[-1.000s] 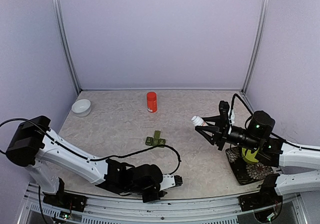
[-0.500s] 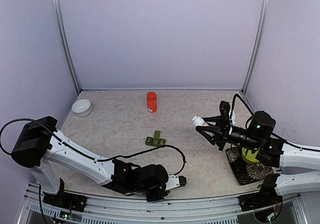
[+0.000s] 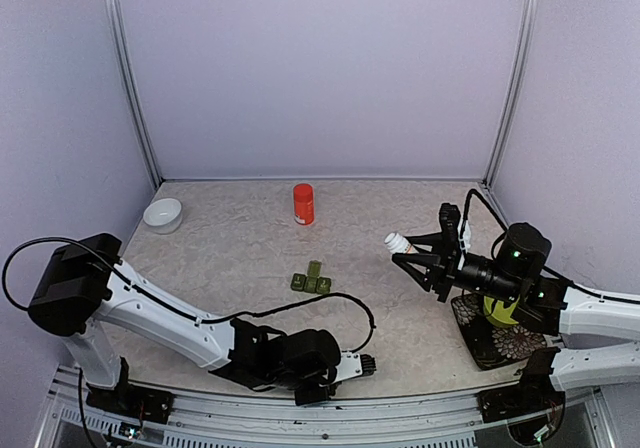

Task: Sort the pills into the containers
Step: Pick up the lid of the pill bottle from the corner of the board.

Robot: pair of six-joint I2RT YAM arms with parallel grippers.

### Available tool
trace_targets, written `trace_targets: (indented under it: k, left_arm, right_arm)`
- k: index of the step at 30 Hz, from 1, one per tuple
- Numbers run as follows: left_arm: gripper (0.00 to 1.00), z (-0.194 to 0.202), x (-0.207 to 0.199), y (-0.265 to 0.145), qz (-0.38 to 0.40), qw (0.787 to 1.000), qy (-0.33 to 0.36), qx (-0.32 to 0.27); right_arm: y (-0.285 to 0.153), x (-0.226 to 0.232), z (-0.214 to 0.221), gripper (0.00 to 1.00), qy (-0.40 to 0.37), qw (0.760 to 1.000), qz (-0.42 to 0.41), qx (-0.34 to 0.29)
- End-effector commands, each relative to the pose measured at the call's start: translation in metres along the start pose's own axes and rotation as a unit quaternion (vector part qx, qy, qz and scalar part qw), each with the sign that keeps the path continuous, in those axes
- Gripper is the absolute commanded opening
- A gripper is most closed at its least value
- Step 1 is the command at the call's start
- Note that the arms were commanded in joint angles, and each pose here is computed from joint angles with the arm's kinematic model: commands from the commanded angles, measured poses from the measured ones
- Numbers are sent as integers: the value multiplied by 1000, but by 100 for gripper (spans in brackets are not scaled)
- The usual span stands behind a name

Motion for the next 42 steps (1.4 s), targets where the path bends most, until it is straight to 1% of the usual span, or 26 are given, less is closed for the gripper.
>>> trace_targets:
  k: [1, 5, 9, 12, 16, 20, 24, 28, 30, 35, 39, 42]
  left_arm:
    - [10, 0, 5, 4, 2, 1000, -15, 5]
    - [7, -2, 14, 1, -15, 999, -30, -2]
    - [0, -5, 24, -2, -30, 998, -52, -13]
    - [0, -8, 29, -6, -34, 997, -63, -27]
    - [0, -17, 37, -17, -24, 993, -91, -66]
    - [0, -27, 48, -35, 7, 982, -136, -128]
    - [0, -38, 59, -55, 57, 957, -196, -206]
    - [0, -37, 70, -68, 106, 925, -253, -262]
    - [0, -34, 74, -70, 130, 909, -283, -278]
    - [0, -22, 87, -74, 183, 858, -367, -308]
    - [0, -15, 94, -78, 218, 821, -409, -334]
    - [0, -9, 95, -76, 232, 799, -439, -339]
  right_arm:
    - [-2, -3, -4, 0, -4, 1000, 5, -9]
    - [-1, -3, -4, 0, -2, 1000, 5, -9]
    - [-1, -2, -4, 0, -1, 1000, 3, -9]
    - [0, -2, -3, 0, 0, 1000, 2, -7]
    - [1, -2, -3, 0, 1, 1000, 1, -7]
    - [1, -2, -3, 0, 2, 1000, 1, -7]
    - [0, -2, -2, 0, 3, 1000, 0, -7]
    - [-1, -2, -2, 0, 3, 1000, -1, -9]
    - [-1, -2, -3, 0, 3, 1000, -1, -9]
    - [-1, -1, -2, 0, 3, 1000, -3, -9]
    - [-1, -2, -2, 0, 3, 1000, -3, -9]
    - [-1, -1, -2, 0, 3, 1000, -4, -9]
Point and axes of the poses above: each gripper's point midway between its finger pads, its own y axis out along the fingers, its own x axis along the line the jaws close on, z = x × y, the point moved 2 cm from there along -y, back along the fingers, and after that the axes turned 14 degrees about y, right-handed, at the moved point
